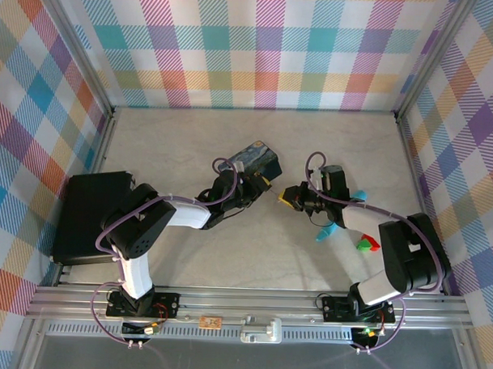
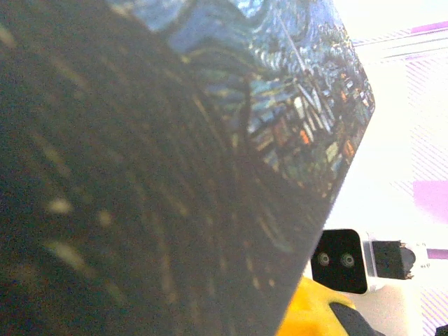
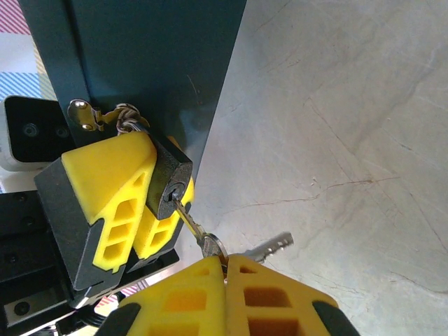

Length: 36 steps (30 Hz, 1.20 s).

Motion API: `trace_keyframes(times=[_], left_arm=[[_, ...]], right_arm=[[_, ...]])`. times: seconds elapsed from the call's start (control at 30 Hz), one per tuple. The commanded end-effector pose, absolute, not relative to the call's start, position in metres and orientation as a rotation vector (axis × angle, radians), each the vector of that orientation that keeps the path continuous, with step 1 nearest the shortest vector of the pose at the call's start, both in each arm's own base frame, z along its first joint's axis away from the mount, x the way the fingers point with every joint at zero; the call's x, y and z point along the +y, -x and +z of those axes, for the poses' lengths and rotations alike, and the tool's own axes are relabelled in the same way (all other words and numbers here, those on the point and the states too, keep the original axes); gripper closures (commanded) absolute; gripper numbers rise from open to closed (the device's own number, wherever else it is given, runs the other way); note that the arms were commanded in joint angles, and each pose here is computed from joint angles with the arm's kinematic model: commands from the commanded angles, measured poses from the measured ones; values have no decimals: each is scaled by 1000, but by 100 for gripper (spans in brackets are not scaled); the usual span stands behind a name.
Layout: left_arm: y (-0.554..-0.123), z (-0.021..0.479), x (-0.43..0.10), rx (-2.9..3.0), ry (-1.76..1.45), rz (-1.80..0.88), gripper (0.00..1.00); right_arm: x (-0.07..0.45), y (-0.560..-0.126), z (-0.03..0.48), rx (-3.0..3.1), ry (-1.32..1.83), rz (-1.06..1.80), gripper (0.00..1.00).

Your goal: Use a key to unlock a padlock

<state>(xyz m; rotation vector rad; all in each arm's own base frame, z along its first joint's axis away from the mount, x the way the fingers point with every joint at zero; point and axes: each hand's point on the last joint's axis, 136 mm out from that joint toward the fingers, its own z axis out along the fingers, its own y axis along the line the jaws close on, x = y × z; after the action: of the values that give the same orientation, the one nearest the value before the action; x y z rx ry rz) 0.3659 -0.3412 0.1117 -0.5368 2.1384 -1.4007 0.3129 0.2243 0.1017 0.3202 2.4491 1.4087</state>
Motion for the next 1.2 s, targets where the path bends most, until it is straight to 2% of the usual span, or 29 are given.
trace_keyframes(times=[0.0, 0.37, 0.73, 0.9, 1.17], left_arm=[[-369, 129, -352, 2084, 535, -1469, 100], [-368, 136, -359, 2075, 524, -1492, 100], [-338, 132, -385, 2139, 472, -1566, 100], [-323, 112, -381, 2216, 449, -1497, 100], [-333, 93, -371, 2224, 434, -1346, 100]], right_arm=[[232, -316, 108, 2413, -299, 1452, 100], [242, -317, 109, 2411, -270, 1482, 100], [253, -350, 122, 2327, -315, 1587, 100], [250, -357, 133, 2306, -358, 1632, 100], [250, -344, 129, 2313, -452, 1728, 100]])
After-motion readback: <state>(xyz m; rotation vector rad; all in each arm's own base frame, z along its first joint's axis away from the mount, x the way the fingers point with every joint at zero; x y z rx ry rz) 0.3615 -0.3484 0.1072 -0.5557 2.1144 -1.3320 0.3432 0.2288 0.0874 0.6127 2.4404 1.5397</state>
